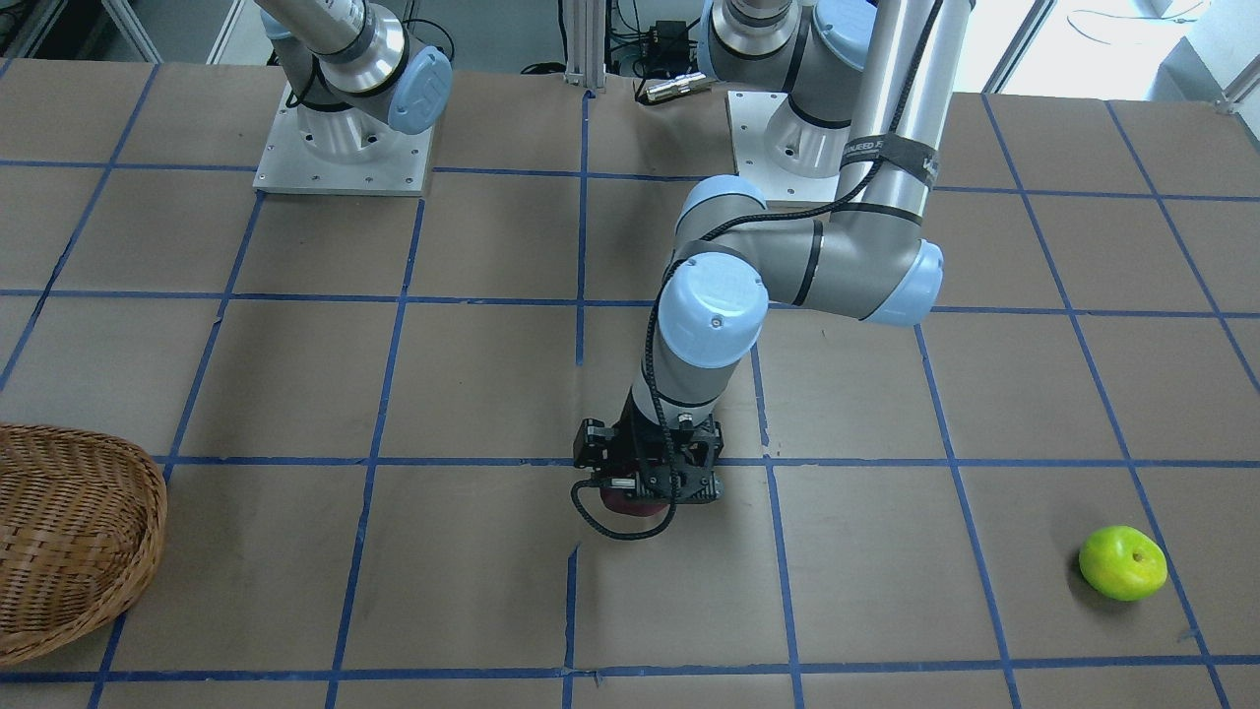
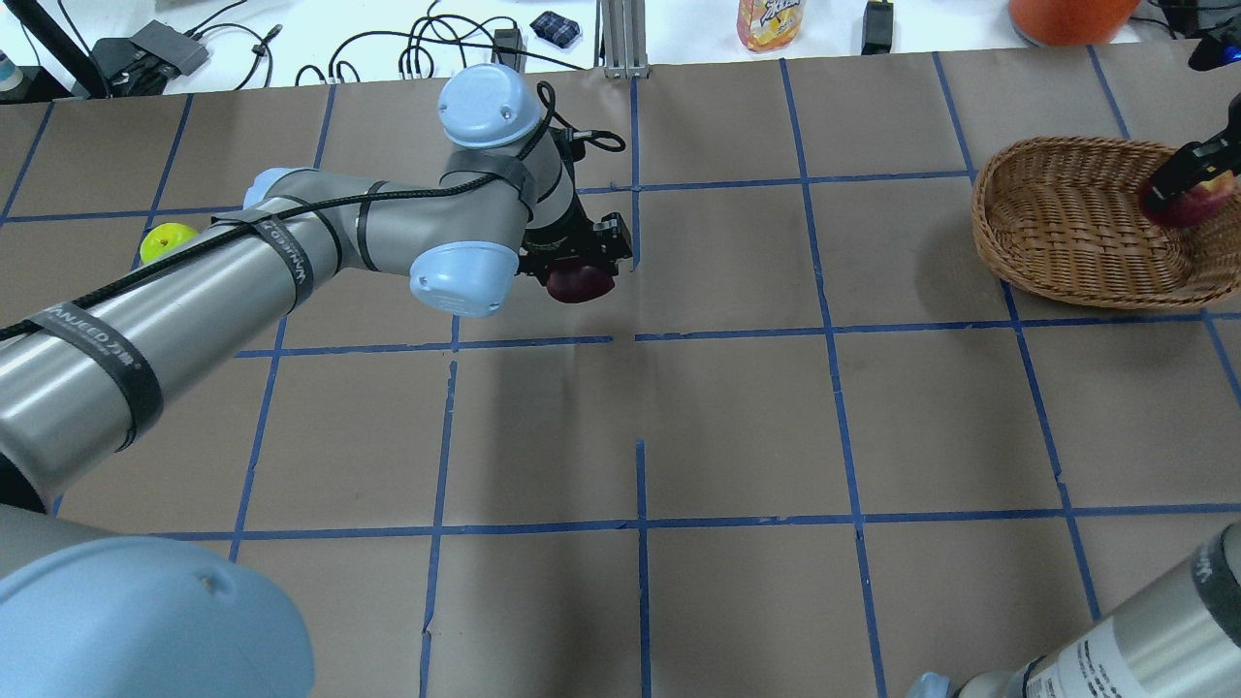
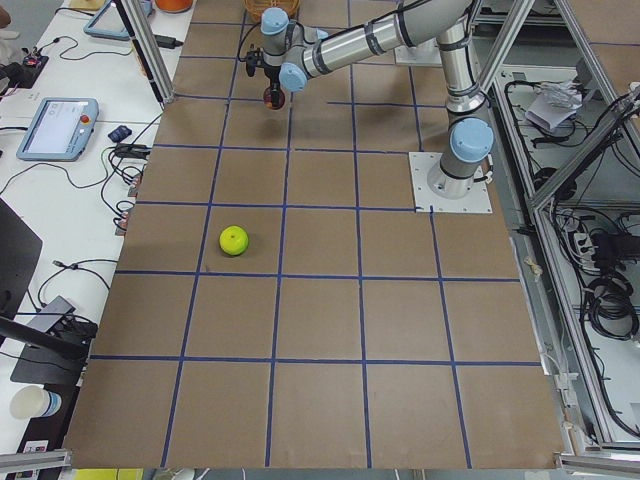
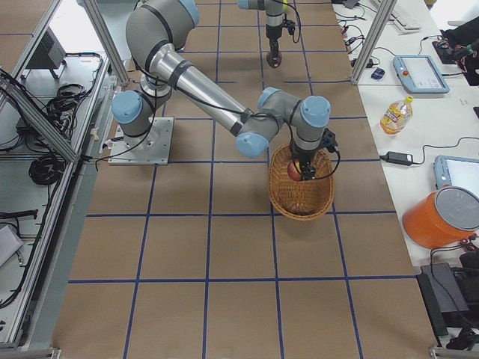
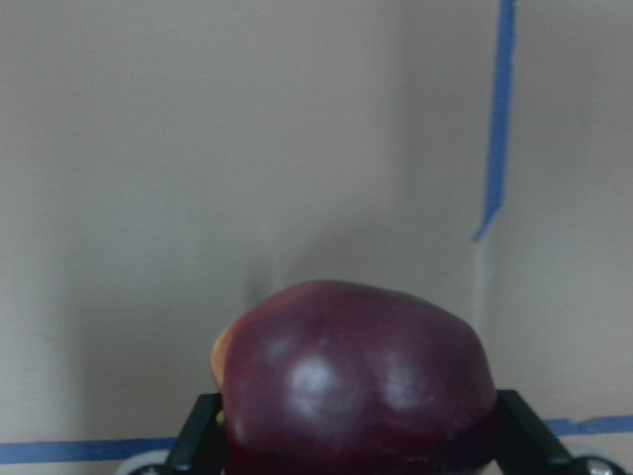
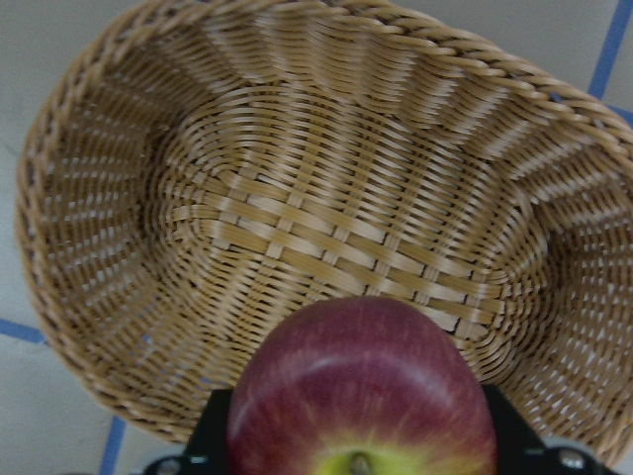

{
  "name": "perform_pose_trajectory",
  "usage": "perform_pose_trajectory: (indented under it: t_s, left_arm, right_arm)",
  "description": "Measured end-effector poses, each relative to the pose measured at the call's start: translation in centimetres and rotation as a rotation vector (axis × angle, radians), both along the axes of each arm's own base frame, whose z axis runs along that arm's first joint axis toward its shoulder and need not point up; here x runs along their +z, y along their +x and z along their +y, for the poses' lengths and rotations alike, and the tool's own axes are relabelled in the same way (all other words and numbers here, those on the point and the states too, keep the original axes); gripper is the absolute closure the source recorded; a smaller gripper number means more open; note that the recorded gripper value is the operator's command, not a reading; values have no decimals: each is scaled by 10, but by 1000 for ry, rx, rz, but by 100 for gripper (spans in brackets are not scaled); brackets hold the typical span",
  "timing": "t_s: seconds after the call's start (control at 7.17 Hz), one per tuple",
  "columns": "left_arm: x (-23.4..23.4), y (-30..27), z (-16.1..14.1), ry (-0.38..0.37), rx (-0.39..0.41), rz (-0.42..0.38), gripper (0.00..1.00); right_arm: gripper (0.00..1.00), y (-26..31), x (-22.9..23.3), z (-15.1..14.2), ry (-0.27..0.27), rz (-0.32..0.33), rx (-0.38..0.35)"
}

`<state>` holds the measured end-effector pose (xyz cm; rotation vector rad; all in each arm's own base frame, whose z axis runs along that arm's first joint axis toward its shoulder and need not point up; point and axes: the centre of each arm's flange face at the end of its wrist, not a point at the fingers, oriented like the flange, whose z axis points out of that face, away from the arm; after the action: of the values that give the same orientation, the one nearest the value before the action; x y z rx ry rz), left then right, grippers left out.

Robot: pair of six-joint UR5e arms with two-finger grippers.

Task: Put all apples into basket
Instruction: 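Release the apple into the basket while the left sets the dark apple down, then reach the right gripper to the dark apple while the left moves to the green apple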

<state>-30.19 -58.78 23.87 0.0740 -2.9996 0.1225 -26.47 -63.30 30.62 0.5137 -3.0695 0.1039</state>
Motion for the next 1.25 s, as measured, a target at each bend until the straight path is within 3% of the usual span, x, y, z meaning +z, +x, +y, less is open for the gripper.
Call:
perform_pose_trajectory:
  t_s: [0.14, 0.28, 0.84, 1.12, 1.25]
  left_arm:
    - [-6, -15, 3, 9, 9, 3, 27]
    - [-14, -24, 6, 26, 40, 4, 0]
    - [-2, -32, 8, 42, 118, 25, 0]
    - [35, 30, -9, 77, 113, 5, 0]
    - [57, 94, -19, 104, 85, -18, 0]
  right_arm:
    - [23, -17, -16, -3, -14, 12, 17]
    - [0, -28, -33, -5, -15, 12, 17]
    - [0, -38, -46, -7, -10, 12, 1]
    - [0, -33, -28, -5, -21, 19, -8]
    - [0, -16, -10, -5, -21, 9, -48]
